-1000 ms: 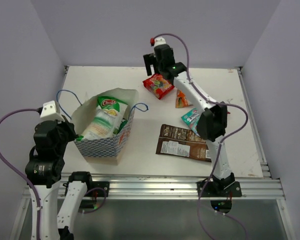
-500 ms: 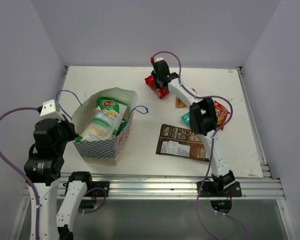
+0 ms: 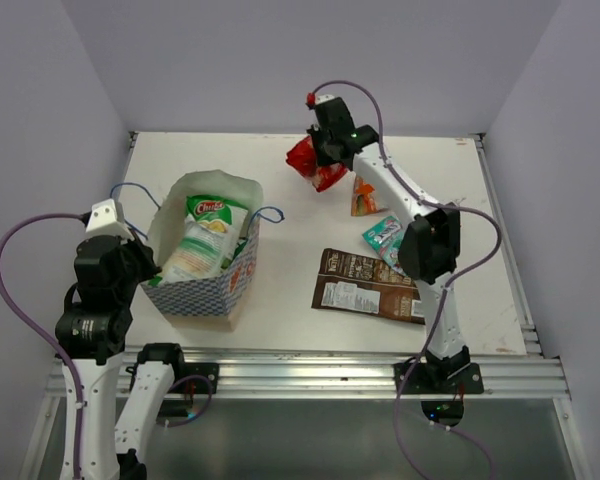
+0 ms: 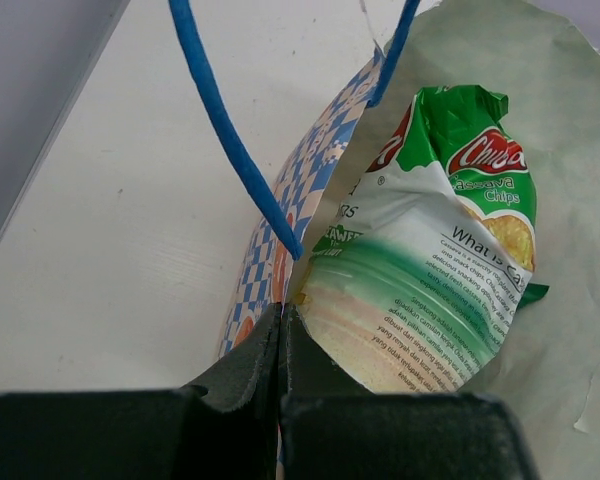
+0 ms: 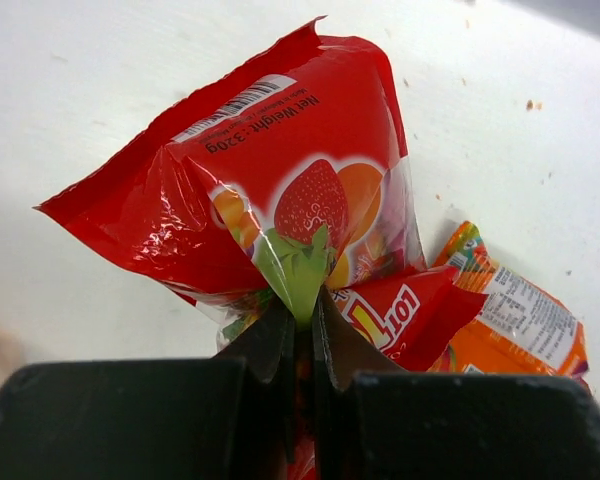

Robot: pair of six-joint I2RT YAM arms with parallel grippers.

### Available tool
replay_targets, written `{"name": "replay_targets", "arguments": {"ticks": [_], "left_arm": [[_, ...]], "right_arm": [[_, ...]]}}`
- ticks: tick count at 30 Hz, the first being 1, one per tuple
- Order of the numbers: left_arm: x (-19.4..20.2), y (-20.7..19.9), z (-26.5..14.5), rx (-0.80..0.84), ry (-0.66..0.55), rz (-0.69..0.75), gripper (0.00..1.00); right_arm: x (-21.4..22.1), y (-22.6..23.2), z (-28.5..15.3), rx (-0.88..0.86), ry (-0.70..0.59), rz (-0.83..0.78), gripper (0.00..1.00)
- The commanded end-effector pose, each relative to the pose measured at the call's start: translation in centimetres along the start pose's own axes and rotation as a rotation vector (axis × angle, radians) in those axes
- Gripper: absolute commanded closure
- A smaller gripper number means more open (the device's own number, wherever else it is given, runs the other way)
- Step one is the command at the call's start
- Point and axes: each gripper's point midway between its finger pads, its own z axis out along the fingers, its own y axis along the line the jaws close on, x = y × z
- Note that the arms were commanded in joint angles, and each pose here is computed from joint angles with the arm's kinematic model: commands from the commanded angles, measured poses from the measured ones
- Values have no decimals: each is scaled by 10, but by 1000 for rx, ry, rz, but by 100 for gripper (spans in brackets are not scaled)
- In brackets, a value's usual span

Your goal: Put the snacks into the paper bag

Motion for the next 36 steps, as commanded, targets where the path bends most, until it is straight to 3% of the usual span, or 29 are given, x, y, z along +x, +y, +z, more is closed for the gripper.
{"name": "replay_targets", "arguments": {"ticks": [1, 5, 7, 10, 15, 16, 17, 18, 19, 20, 21, 26, 28, 31, 34, 36], "left_arm": [[-10, -9, 1, 45, -41, 3, 100], [-9, -10, -1, 54, -42, 14, 100], [-9, -10, -2, 61, -43, 15, 100], [-7, -12, -4, 77, -41, 16, 100], [-6, -13, -8, 88, -47, 16, 100], [-6, -14, -9, 93, -51, 15, 100], [-6, -14, -10, 95, -53, 15, 100], [-5, -14, -10, 96, -53, 15, 100], [-5, -14, -11, 100, -55, 15, 100], [-5, -14, -11, 101, -56, 13, 100], [-5, -14, -12, 102, -59, 13, 100], [-3, -15, -11, 111, -59, 10, 100], [-5, -15, -12, 109, -68, 9, 100], [-4, -15, -11, 110, -69, 8, 100], [-3, -15, -9, 114, -66, 10, 100], [-2, -16, -8, 115, -66, 11, 100]], "right_arm": [[-140, 65, -205, -281, -478, 17, 100], [-143, 124, -274, -445, -547, -38, 100], [-128, 160, -294, -547, -522, -68, 100], [-103, 202, -304, -634, -466, -106, 100], [-35, 261, -284, -719, -260, -175, 97], [-25, 266, -280, -720, -229, -183, 82], [-9, 271, -270, -722, -184, -195, 59], [-2, 275, -269, -717, -166, -196, 18], [1, 275, -268, -708, -156, -199, 13], [-4, 273, -272, -700, -173, -194, 10], [-14, 266, -276, -666, -208, -194, 1], [-72, 195, -317, -433, -406, -190, 1], [-85, 140, -334, -283, -459, -146, 1], [-53, 84, -301, -100, -355, -104, 1], [32, 51, -259, 16, -158, -144, 1], [69, 45, -254, 11, -100, -100, 1]]}}
